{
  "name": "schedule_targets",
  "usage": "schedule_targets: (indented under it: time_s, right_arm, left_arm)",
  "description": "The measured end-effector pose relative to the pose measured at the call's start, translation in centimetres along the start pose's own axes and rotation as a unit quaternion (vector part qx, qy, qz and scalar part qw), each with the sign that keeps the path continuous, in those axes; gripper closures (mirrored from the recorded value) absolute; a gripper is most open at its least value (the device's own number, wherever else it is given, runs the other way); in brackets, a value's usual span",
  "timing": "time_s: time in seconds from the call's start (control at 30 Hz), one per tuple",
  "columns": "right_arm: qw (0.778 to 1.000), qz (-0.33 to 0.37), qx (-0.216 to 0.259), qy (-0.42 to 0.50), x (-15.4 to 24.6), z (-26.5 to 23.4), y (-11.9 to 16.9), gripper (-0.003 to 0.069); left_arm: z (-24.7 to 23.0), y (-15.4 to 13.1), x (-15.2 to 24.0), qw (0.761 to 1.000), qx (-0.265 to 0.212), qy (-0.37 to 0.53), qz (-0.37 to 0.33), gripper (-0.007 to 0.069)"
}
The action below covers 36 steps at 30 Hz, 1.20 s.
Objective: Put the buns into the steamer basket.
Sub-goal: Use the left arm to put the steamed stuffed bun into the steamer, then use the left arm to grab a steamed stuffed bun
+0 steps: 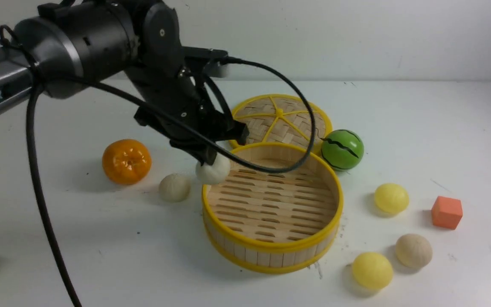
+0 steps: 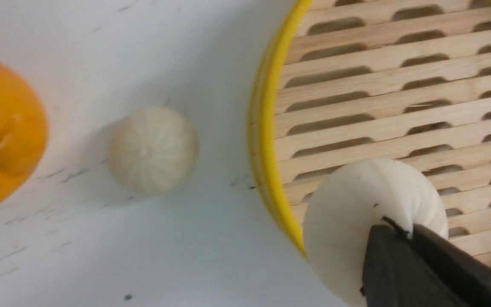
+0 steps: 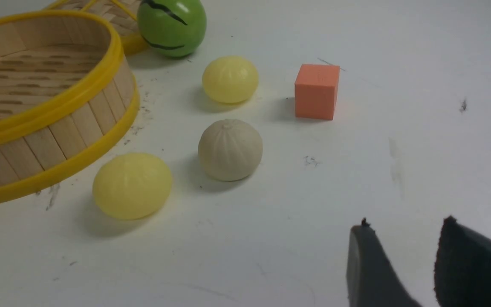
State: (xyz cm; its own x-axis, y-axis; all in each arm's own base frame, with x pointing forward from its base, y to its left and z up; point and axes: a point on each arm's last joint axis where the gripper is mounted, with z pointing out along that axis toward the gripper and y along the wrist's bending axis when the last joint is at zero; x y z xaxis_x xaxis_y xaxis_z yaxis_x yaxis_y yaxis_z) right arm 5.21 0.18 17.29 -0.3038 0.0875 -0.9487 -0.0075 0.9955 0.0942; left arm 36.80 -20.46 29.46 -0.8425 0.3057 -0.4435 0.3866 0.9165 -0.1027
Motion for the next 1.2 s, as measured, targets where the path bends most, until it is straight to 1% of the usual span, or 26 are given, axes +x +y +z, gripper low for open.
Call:
schedule_targets:
  time_s: [0.07,0.1,0.13,0.2,0.3,0.47,0.5,0.53,0.63,0.67,0.7,0.73,0.77,0.8,0.83,0.87,0.93,1.0,1.03,1.07,1.1,1.13,1.17,1.2]
  right_arm:
    - [1.0,0.0,0.0,0.0,0.0,0.0,0.0,0.0419]
    - [1.0,0.0,0.0,0.0,0.0,0.0,0.0,0.0419]
    - [1.0,0.0,0.0,0.0,0.0,0.0,0.0,0.0419]
    - [1.0,0.0,0.0,0.0,0.0,0.0,0.0,0.0419]
    - [1.0,0.0,0.0,0.0,0.0,0.0,0.0,0.0419]
    - [1.0,0.0,0.0,0.0,0.0,0.0,0.0,0.0419]
    - [1.0,0.0,0.0,0.0,0.0,0.0,0.0,0.0419]
    - [1.0,0.0,0.0,0.0,0.0,0.0,0.0,0.0419]
    - [1.0,0.0,0.0,0.0,0.0,0.0,0.0,0.0419]
    - [1.0,0.0,0.0,0.0,0.0,0.0,0.0,0.0419]
    - [1.0,0.0,0.0,0.0,0.0,0.0,0.0,0.0419]
    - [1.0,0.0,0.0,0.0,0.0,0.0,0.0,0.0419]
    - [1.0,0.0,0.0,0.0,0.0,0.0,0.0,0.0419]
    - [1.0,0.0,0.0,0.0,0.0,0.0,0.0,0.0419]
    - [1.0,0.0,0.0,0.0,0.0,0.0,0.0,0.0419]
    - [1.0,0.0,0.0,0.0,0.0,0.0,0.0,0.0419]
    - [1.0,0.0,0.0,0.0,0.0,0.0,0.0,0.0419]
    - [1.0,0.0,0.0,0.0,0.0,0.0,0.0,0.0419]
    - [1.0,0.0,0.0,0.0,0.0,0.0,0.0,0.0419]
    - [1.0,0.0,0.0,0.0,0.0,0.0,0.0,0.0419]
    - [1.0,0.0,0.0,0.0,0.0,0.0,0.0,0.0419]
    - [1.0,0.0,0.0,0.0,0.0,0.0,0.0,0.0419]
    - [1.0,0.0,0.0,0.0,0.0,0.0,0.0,0.0419]
    - [1.0,0.0,0.0,0.0,0.0,0.0,0.0,0.0419]
  left_arm:
    - [1.0,-0.8,-0.1,1.0,0.005,0.009,0.007,0.0638]
    - [2.8,-1.5,-0.2,0.999,0.007,0.03,0.013,0.0638]
    - [3.0,-1.6,-0.2,0.999,0.007,0.032,0.014,0.0638]
    - [5.5,-1.7,-0.2,0.998,0.005,0.06,0.015,0.0638]
    - [7.5,-1.6,-0.2,0.996,-0.004,0.088,0.018,0.0637]
    - [8.2,-1.5,-0.3,0.995,-0.007,0.097,0.02,0.0592]
    - [8.2,-1.5,-0.4,0.995,-0.007,0.096,0.02,0.0543]
    - [8.2,-1.6,-0.4,0.995,-0.007,0.096,0.02,0.0536]
    - [7.7,-1.7,-0.6,0.995,-0.004,0.097,0.019,0.0377]
    - [7.5,-1.7,-0.6,0.995,-0.004,0.096,0.019,0.0368]
    - [6.6,-1.8,-0.9,0.996,-0.003,0.091,0.019,0.0283]
    - [6.3,-1.8,-1.1,0.996,-0.002,0.088,0.019,0.0283]
    - [4.8,-1.9,-1.5,0.997,-0.001,0.081,0.02,0.0228]
    - [3.3,-1.9,-1.8,0.997,-0.005,0.072,0.023,0.0196]
    - [1.9,-1.8,-2.1,0.998,-0.012,0.059,0.028,0.0188]
    - [0.3,-1.4,-2.3,0.998,-0.024,0.043,0.032,0.0195]
    - [-0.4,-1.0,-2.4,0.998,-0.033,0.037,0.033,0.0215]
    - [-1.1,1.0,-2.6,0.998,-0.056,0.032,0.013,0.0304]
    - [-1.1,1.2,-2.6,0.998,-0.057,0.033,0.011,0.0323]
    - [-0.4,2.6,-2.6,0.997,-0.065,0.041,-0.007,0.0379]
    - [0.3,3.4,-2.6,0.996,-0.068,0.048,-0.017,0.0426]
    - [0.8,4.0,-2.5,0.996,-0.071,0.055,-0.024,0.0452]
    - [2.6,5.5,-2.3,0.993,-0.075,0.076,-0.04,0.051]
    - [3.6,6.3,-2.2,0.992,-0.077,0.084,-0.048,0.0535]
